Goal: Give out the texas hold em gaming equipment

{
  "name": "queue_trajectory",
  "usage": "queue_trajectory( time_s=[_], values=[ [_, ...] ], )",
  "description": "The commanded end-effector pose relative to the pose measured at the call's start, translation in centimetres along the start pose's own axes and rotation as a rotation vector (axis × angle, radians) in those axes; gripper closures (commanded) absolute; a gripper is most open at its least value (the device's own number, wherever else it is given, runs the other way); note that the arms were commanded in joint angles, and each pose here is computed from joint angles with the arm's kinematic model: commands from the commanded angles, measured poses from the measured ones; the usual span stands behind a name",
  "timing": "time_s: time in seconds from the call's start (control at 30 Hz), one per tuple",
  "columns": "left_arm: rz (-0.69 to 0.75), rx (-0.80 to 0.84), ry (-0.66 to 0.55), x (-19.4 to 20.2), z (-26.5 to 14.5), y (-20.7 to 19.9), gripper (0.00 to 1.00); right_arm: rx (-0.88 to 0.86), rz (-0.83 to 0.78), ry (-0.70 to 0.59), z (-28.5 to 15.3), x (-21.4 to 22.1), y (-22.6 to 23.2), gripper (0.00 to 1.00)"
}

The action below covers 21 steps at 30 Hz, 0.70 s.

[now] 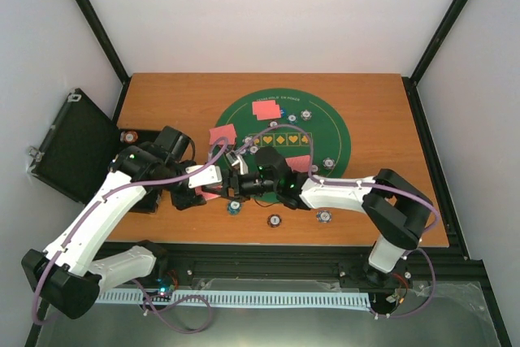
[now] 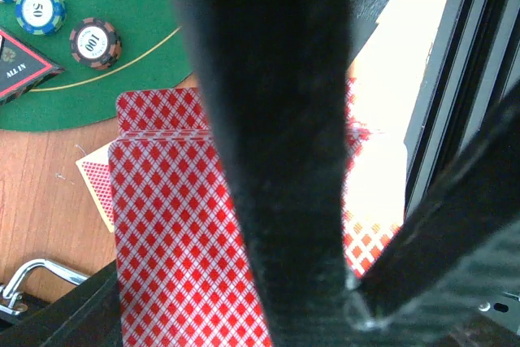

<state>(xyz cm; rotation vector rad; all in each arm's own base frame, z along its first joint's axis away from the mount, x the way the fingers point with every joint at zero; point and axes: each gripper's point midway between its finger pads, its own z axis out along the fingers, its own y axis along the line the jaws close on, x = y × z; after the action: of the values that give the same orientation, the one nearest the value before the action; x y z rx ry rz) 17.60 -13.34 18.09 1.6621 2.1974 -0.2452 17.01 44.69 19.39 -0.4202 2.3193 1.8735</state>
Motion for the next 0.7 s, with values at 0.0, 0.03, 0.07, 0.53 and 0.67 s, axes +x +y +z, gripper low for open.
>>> queue_trajectory(
  time_s=[0.0, 0.03, 0.07, 0.53, 0.67],
  values=[
    [0.014, -0.020, -0.048, -1.1, -1.7, 0.1, 0.88, -0.053, -0.012, 0.016, 1.3, 0.0, 1.0, 0.18],
    [0.015, -0.019, -0.048, -1.2, -1.7, 0.1, 0.88, -0.054, -0.008, 0.018, 1.5, -0.1, 0.9, 0.19],
    [0.017, -0.019, -0.050, -1.2, -1.8, 0.1, 0.88, -0.057, -0.004, 0.019, 1.7, -0.2, 0.9, 0.19],
    [0.024, -0.026, -0.050, -1.1, -2.0, 0.0, 0.88, -0.068, 0.052, 0.058, 3.8, -0.5, -0.9, 0.25],
    [0.027, -0.031, -0.049, -1.0, -2.0, 0.0, 0.88, -0.035, 0.068, 0.053, 2.7, -0.4, -2.1, 0.28]
  ],
)
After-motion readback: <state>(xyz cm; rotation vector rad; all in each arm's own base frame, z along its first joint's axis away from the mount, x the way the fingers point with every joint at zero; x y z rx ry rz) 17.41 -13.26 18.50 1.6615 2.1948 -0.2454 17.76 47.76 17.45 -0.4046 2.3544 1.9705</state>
